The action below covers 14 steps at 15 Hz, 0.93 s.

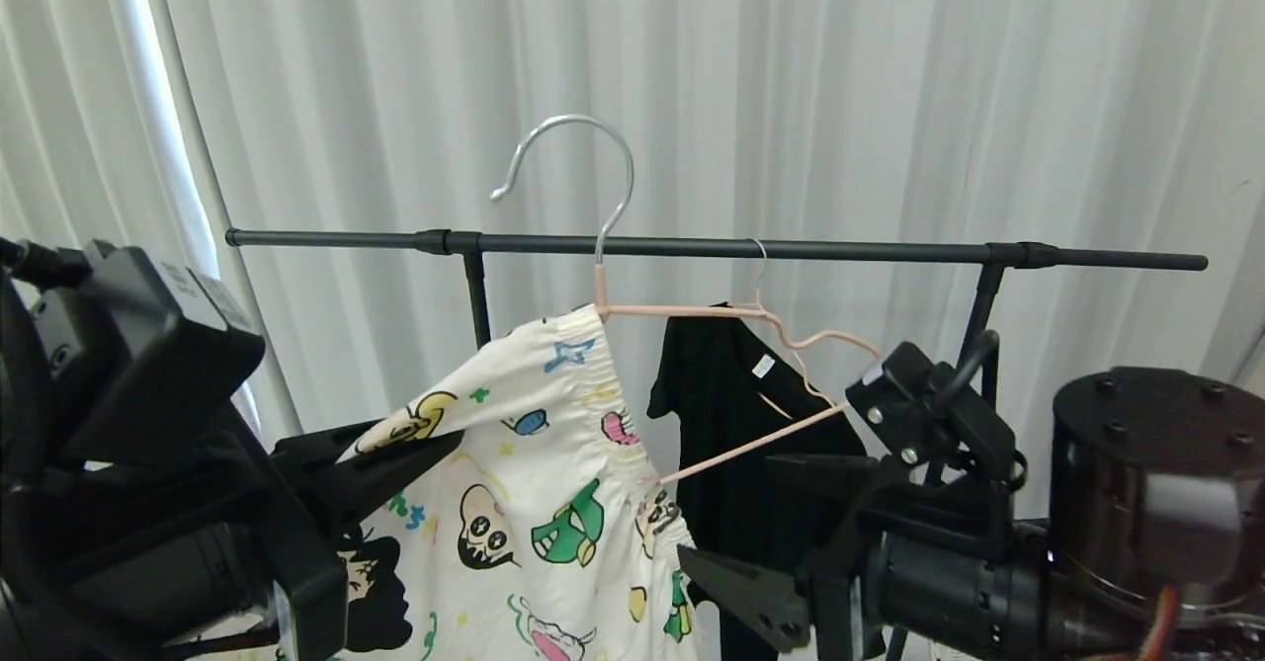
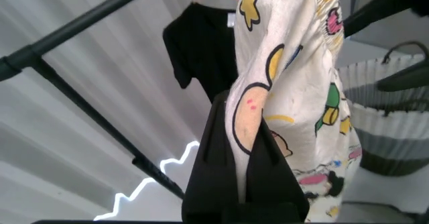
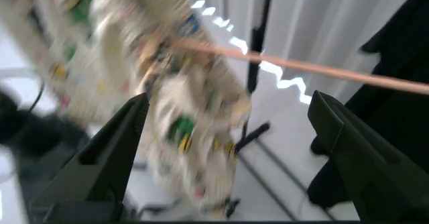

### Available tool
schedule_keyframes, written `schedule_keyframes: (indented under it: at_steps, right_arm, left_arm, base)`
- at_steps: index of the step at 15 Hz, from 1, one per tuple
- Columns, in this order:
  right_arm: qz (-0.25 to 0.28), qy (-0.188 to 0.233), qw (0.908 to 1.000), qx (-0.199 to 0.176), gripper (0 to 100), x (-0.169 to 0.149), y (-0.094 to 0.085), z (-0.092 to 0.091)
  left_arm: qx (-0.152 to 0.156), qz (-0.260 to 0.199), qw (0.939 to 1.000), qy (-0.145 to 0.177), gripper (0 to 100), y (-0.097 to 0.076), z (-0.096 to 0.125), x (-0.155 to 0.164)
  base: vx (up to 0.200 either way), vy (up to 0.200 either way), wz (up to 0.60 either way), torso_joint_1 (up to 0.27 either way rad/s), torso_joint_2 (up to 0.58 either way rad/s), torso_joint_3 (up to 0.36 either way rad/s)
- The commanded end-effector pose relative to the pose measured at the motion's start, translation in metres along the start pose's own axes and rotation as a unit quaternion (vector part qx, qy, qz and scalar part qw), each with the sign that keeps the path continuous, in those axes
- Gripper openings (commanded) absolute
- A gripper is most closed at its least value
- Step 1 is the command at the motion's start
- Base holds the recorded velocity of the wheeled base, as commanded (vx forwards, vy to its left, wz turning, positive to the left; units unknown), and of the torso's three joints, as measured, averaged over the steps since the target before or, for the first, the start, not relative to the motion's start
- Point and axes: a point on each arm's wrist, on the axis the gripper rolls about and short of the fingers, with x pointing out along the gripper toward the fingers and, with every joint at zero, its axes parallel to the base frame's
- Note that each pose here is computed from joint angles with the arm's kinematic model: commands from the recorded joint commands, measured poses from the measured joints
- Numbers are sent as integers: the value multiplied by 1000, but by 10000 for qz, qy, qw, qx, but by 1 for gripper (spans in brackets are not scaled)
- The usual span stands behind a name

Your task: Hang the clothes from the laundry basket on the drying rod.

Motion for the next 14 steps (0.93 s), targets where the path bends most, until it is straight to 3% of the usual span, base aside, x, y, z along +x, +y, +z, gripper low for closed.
schedule_keyframes:
  at_steps: [1,7,12,14]
  right_arm:
    - [-282,30,9996,4,100,25,-3,-4]
    - [-401,-36,9992,-60,100,25,-3,-5]
    - [-952,-247,9951,-130,100,25,-25,1]
    - [-918,-420,9947,-195,100,26,-24,5]
  left_arm:
    - [-52,151,9999,-18,0,6,5,4]
    - [-115,311,9994,-38,0,12,7,4]
    - [-125,329,9993,-104,0,13,11,4]
    - [-116,302,9994,-120,0,13,12,5]
  base:
    - [0,0,0,0,0,0]
    - [0,0,0,0,0,0]
    - [0,0,0,0,0,0]
    - [0,0,0,0,0,0]
